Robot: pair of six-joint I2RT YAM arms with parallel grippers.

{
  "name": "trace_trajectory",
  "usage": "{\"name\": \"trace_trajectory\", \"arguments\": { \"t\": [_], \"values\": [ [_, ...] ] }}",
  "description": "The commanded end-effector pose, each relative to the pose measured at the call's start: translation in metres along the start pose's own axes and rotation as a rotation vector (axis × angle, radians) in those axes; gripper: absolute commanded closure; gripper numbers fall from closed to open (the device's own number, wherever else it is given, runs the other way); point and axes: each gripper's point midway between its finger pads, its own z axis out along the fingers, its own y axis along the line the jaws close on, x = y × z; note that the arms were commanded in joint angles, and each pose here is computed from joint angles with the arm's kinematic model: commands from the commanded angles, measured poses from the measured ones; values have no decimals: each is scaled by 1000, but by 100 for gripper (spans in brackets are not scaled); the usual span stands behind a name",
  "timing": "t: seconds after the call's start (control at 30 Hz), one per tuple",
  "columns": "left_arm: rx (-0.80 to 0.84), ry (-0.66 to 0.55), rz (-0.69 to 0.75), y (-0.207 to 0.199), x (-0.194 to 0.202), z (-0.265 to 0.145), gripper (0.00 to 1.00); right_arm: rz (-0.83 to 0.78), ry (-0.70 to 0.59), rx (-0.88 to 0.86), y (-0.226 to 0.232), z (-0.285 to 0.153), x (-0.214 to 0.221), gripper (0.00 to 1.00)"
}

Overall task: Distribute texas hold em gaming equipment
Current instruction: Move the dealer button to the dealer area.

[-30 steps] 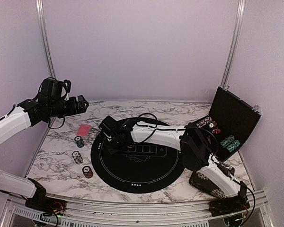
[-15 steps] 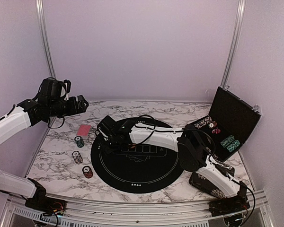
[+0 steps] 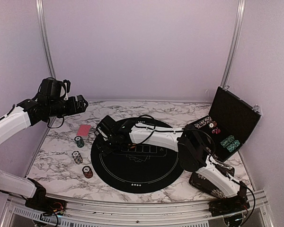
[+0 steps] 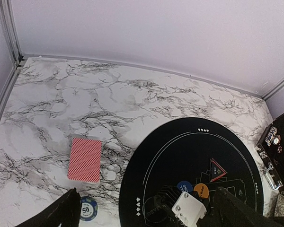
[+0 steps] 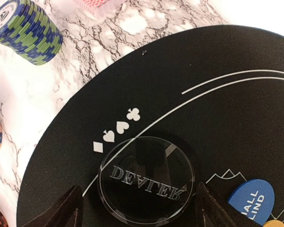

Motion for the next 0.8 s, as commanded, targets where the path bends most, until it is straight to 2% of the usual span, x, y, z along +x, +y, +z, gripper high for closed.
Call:
{"name": "trace_trajectory", "arguments": {
  "t": [0.0, 0.33, 0.77],
  "values": [
    [4, -3, 3, 2, 1, -2, 1, -7, -119, -58, 19, -41, -46, 20],
    [13, 0, -4, 0, 0, 0, 1, 2, -180, 16, -8, -91, -70, 20],
    [49, 30, -15, -9, 3, 9, 1, 94, -125, 195, -110, -114, -44, 23]
  ]
}}
